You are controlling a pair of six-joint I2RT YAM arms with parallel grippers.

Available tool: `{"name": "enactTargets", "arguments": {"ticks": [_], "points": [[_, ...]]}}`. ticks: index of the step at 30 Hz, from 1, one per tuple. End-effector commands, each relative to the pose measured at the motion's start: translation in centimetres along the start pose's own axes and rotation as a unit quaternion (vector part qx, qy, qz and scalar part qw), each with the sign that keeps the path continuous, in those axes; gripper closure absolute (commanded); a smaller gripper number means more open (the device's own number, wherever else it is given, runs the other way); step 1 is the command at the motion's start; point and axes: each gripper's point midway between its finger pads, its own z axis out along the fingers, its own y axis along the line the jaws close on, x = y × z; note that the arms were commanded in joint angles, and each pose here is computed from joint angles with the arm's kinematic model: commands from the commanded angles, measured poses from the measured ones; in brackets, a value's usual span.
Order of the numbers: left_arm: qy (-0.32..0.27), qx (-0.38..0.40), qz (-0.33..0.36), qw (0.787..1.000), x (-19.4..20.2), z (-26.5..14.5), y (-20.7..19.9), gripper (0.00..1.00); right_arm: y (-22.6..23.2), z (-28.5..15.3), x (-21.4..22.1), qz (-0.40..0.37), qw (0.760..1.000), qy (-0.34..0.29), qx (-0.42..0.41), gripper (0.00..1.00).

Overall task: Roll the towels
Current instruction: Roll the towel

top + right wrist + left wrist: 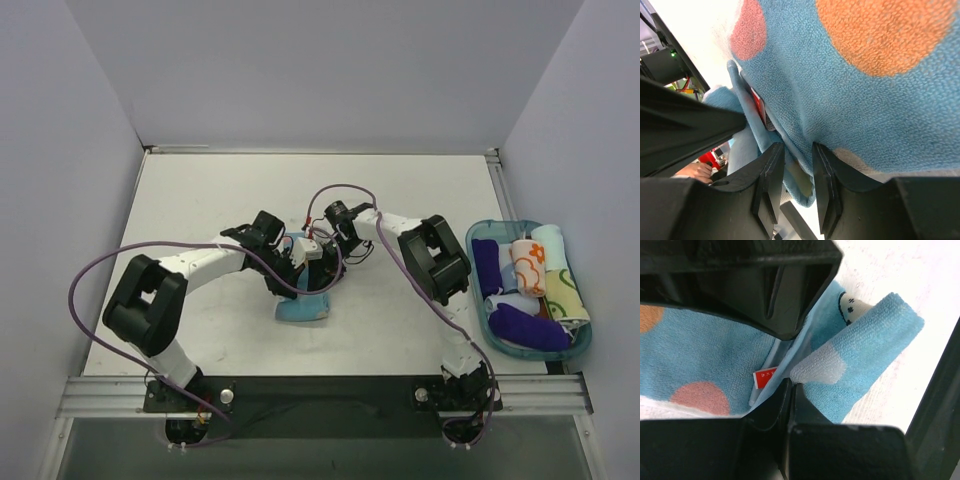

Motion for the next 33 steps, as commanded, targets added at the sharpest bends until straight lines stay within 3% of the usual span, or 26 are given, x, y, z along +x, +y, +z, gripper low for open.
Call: {"name": "enactTargets", "arguments": {"ticks": [1, 11, 17, 24, 30, 33], "points": [[-0.066, -0.006, 0.038, 0.997, -4.3, -1.9, -0.4, 1.0, -1.5, 0.8, 1.2, 0.002, 0.999, 0.026, 0.03, 0.7], [-0.018, -0.022, 0.012, 1.0, -2.1, 0.6, 1.8, 1.0, -1.5, 0.1, 0.4, -0.003, 0.999, 0.015, 0.041, 0.68], [-0.001, -0.013, -0.022, 1.0, -0.8, 1.7, 2.1, 1.0, -0.7, -3.7, -0.7, 0.014, 0.999, -0.027, 0.034, 0.6], [0.008, -0.01, -0.04, 0.999, -0.2, 2.2, 2.2, 1.0, 1.2, -6.9, -0.4, 0.075, 0.995, -0.054, -0.023, 0.59], [0.003, -0.013, -0.044, 0.999, -0.5, 2.3, 2.3, 1.0, 3.6, -8.2, 0.4, 0.133, 0.985, -0.051, -0.097, 0.64], [0.003, -0.013, -0.048, 0.999, -0.4, 2.3, 2.3, 1.0, 4.9, -8.5, 0.3, 0.157, 0.977, -0.06, -0.128, 0.73]]}}
